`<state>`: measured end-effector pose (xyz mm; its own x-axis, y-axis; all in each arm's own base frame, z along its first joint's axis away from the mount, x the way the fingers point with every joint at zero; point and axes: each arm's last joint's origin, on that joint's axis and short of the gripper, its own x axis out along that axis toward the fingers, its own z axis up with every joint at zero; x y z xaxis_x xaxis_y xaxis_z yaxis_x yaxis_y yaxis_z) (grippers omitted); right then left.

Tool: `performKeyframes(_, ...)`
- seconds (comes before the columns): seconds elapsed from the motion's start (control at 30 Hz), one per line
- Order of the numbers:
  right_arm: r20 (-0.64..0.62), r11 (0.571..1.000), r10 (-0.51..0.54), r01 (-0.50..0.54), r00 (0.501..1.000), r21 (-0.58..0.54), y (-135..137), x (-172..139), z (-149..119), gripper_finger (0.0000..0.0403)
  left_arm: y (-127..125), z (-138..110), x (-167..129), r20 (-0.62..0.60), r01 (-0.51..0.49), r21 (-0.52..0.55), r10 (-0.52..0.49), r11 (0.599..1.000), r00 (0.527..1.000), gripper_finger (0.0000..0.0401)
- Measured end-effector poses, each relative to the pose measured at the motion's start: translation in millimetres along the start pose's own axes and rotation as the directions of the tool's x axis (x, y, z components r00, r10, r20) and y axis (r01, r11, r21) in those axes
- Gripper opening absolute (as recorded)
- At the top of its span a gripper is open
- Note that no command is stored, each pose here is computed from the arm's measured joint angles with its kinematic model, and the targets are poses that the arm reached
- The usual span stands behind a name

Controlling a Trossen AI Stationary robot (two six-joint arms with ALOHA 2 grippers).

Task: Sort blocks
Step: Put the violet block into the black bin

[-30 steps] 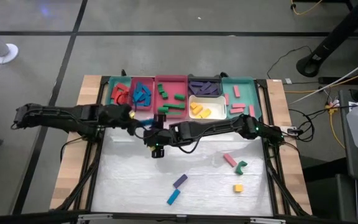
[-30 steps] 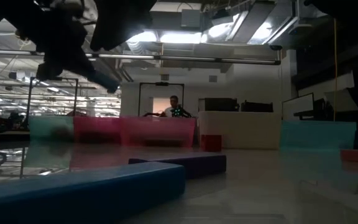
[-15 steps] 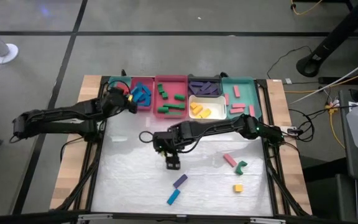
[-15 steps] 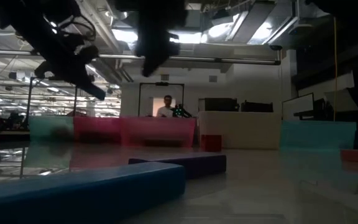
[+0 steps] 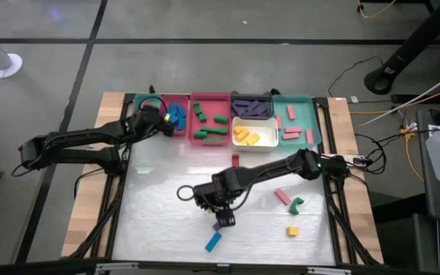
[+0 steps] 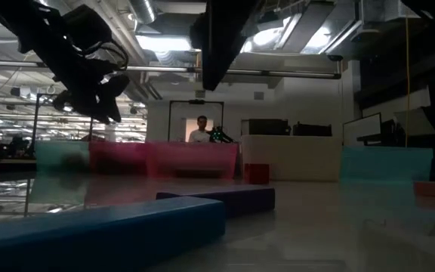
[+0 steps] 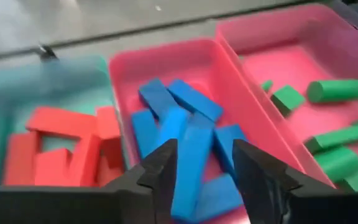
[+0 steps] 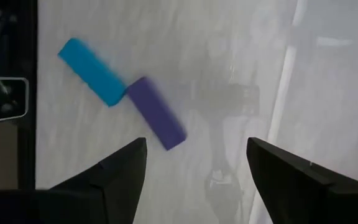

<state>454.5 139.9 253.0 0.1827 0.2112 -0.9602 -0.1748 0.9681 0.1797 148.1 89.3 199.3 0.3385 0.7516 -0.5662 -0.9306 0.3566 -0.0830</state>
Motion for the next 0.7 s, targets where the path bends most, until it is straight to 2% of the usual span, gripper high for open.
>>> performKeyframes(0.27, -0.014, 0.999, 0.011, -0.012, 1.0, -0.052, 25, 12, -3, 0.0276, -4, -3, -1, -0.098, 0.162, -0.019, -0.163, 0.987, 0.982, 0.0153)
performKeyframes(0.43, -0.059, 0.997, 0.029, -0.033, 0.998, -0.069, 34, 38, -3, 0.0276, -6, -4, -2, -0.148, 0.238, -0.028, -0.24, 0.971, 0.959, 0.015)
performKeyframes(0.7, -0.137, 0.996, 0.016, -0.029, 0.99, -0.09, 30, 80, -3, 0.0276, -8, -6, -3, -0.197, 0.312, -0.04, -0.313, 0.949, 0.929, 0.0146)
